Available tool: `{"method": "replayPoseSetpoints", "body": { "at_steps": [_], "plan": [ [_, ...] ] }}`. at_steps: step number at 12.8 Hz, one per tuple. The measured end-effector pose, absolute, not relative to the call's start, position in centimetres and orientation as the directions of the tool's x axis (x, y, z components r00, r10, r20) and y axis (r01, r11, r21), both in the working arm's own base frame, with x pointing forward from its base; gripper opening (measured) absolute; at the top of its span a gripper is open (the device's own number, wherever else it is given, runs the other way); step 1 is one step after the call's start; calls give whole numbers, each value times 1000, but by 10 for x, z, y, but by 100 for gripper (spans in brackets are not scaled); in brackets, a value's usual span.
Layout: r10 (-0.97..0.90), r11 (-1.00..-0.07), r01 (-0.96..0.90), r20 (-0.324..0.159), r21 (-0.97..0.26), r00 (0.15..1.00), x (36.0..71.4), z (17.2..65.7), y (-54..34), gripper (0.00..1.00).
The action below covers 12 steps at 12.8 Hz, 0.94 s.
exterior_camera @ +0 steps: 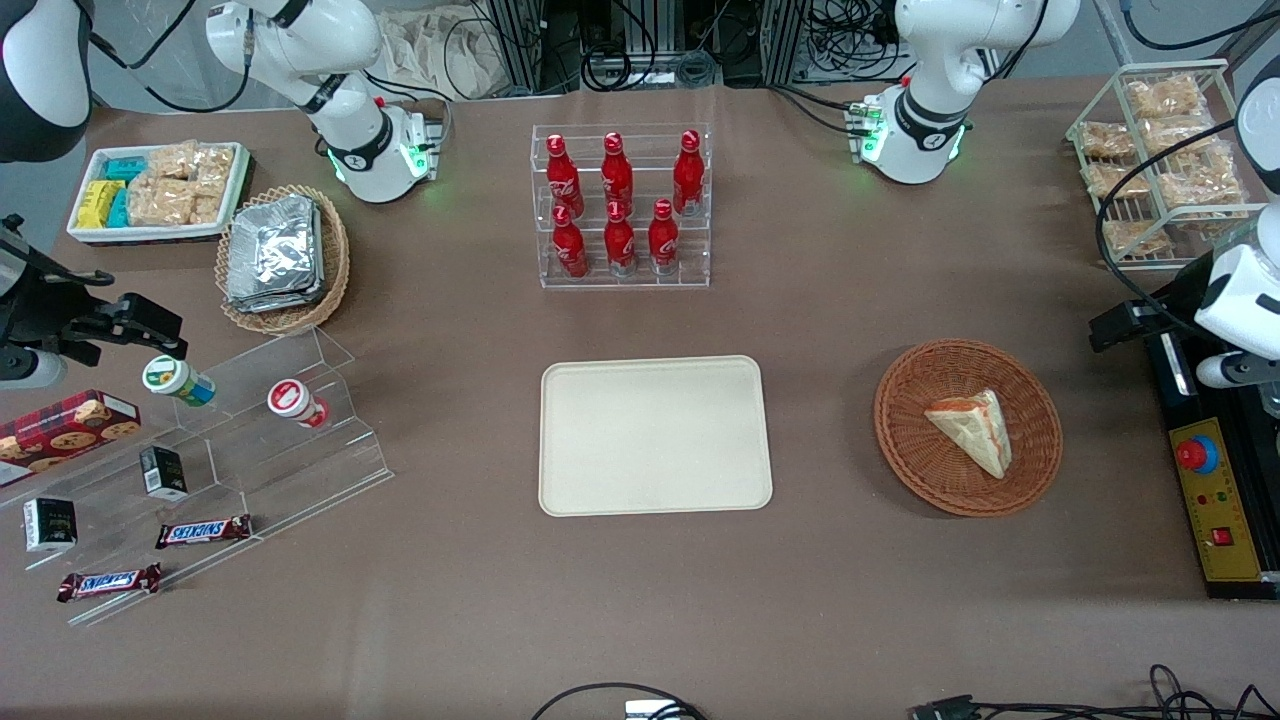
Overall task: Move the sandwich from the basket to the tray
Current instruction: 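Move the left gripper down over the sandwich in the wicker basket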
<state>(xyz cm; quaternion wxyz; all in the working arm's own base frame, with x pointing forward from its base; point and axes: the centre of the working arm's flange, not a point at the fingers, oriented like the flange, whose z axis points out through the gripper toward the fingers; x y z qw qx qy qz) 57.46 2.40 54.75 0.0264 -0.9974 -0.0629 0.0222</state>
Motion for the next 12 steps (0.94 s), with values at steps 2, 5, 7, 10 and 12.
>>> {"method": "replayPoseSetpoints", "body": {
  "at_steps": [2, 5, 7, 10, 12],
  "plan": [
    [126, -991, 124, -44, -57, 991, 577, 546, 23, 100],
    [125, -991, 121, -72, -64, 989, 585, 529, 21, 100],
    [154, -986, 148, -89, -70, 984, 594, 508, 19, 100],
    [308, -949, 301, -79, -89, 948, 607, 466, 15, 100],
    [436, -898, 431, -48, -93, 899, 610, 424, 8, 100]
  ]
}}
